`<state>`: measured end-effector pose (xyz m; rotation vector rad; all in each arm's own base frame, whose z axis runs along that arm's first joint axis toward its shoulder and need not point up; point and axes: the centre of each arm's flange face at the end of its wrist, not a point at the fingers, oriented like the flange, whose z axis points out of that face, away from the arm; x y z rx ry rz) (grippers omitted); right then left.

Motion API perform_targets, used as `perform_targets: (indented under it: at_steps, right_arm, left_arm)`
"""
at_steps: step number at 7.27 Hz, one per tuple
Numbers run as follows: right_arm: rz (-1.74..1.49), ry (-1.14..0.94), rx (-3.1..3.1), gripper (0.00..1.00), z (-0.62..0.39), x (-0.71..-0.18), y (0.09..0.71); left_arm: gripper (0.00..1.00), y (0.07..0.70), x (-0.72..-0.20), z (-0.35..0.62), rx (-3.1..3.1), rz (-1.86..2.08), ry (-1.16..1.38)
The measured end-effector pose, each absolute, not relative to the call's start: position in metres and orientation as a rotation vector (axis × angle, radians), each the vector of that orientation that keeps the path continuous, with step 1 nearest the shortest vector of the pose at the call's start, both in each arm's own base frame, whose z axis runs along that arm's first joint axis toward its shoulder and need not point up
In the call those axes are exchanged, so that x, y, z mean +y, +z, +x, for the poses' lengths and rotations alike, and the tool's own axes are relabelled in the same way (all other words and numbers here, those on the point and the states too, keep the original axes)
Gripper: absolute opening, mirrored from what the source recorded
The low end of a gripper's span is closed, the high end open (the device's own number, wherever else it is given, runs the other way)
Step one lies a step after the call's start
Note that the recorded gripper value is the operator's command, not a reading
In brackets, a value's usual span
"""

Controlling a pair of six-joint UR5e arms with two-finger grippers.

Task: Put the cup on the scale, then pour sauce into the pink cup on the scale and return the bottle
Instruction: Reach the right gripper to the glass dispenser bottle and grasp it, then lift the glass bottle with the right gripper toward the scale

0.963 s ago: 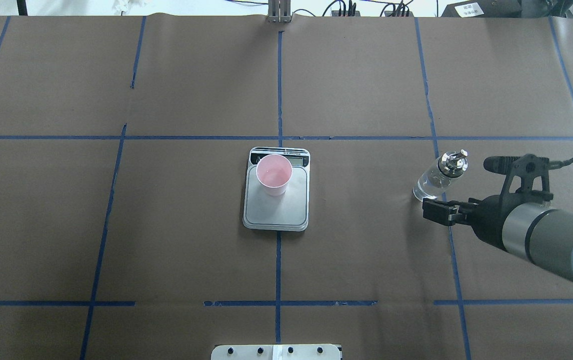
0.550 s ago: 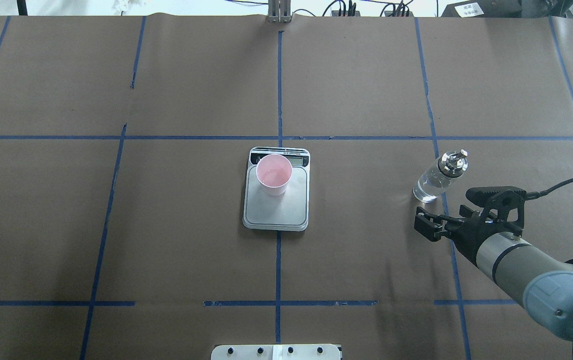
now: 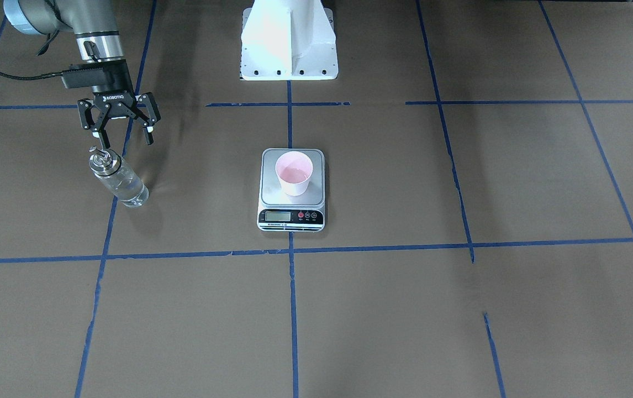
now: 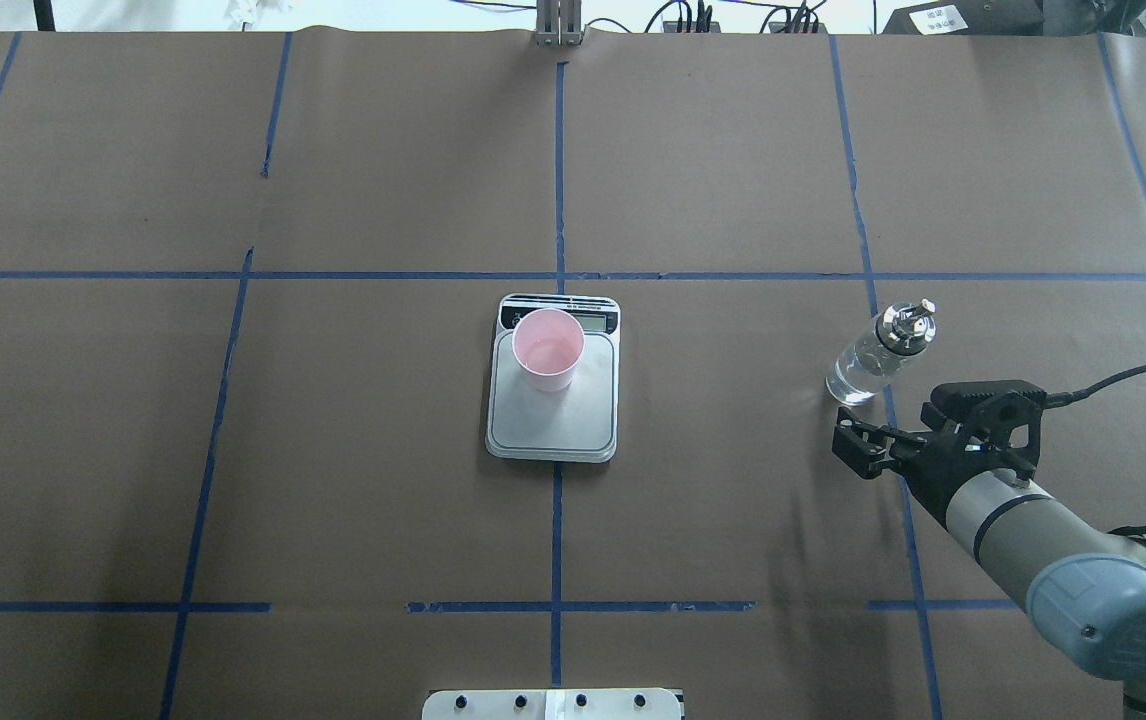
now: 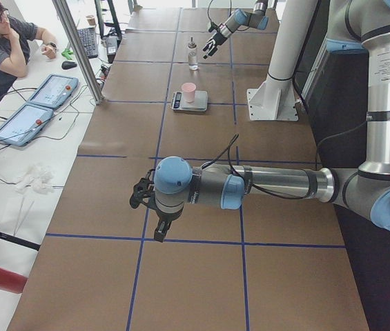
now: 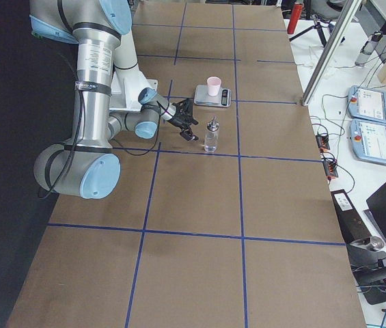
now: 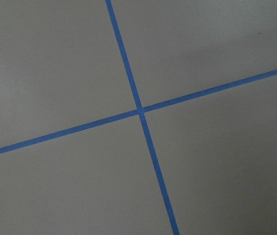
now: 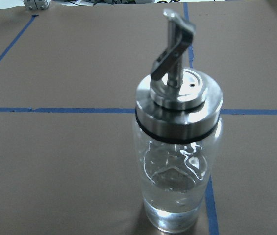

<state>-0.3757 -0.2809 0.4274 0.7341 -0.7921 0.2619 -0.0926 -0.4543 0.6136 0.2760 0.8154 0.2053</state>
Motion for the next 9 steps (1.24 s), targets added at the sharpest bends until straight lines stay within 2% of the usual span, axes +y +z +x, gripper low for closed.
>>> perform_targets:
  at_steps: [9]
  right_arm:
    - [0.857, 0.305, -0.678, 1.0, -0.39, -0.314, 0.451]
  left_arm:
    - [1.0, 0.602, -0.453, -0.093, 0.811, 0.296, 0.213]
